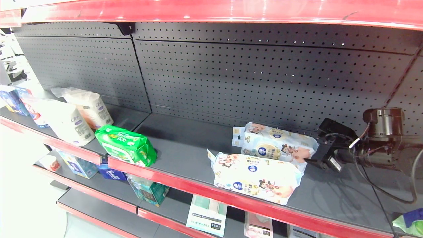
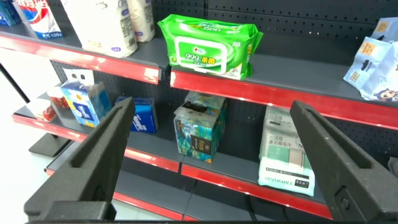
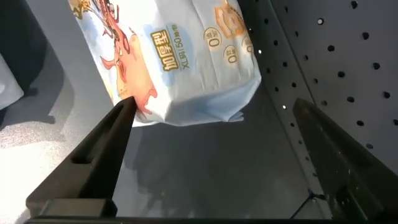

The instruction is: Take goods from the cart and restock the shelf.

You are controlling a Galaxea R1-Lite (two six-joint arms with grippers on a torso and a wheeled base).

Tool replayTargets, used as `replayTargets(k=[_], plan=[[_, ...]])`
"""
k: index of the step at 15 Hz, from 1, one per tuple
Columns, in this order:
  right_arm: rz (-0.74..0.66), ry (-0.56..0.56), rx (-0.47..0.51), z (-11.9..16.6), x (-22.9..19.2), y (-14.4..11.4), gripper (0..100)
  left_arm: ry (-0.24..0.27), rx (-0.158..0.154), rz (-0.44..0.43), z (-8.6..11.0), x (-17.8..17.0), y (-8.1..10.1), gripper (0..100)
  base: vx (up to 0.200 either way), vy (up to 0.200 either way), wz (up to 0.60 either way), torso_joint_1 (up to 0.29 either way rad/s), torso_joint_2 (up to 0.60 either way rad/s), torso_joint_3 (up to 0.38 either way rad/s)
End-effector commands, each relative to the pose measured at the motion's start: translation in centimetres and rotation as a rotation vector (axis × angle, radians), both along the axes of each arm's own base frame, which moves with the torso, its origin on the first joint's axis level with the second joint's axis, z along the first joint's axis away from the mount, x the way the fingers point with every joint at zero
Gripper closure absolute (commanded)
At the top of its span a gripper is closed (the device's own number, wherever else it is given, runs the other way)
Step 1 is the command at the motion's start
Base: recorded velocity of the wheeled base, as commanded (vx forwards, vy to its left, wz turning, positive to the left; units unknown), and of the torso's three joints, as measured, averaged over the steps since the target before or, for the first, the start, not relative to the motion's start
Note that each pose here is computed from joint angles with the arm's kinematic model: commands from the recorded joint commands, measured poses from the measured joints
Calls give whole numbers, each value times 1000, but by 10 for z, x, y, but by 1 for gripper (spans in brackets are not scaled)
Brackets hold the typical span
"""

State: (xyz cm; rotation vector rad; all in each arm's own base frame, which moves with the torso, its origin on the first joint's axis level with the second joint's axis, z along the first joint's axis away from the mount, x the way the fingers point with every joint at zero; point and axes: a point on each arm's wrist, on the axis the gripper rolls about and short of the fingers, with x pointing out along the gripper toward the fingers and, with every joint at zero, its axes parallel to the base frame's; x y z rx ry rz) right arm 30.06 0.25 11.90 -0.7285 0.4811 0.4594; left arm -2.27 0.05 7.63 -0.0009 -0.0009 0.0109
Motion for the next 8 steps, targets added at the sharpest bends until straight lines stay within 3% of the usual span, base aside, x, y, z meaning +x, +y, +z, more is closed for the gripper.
replayTargets(k=[1, 8], plan=[[1, -5, -2, 1, -1, 0, 0, -1, -1, 0, 0, 0, 0, 0, 0, 0, 0, 0, 0, 0], [-30, -5, -16, 3, -7, -1, 0, -1, -1, 0, 0, 0, 0, 0, 0, 0, 0, 0, 0, 0]])
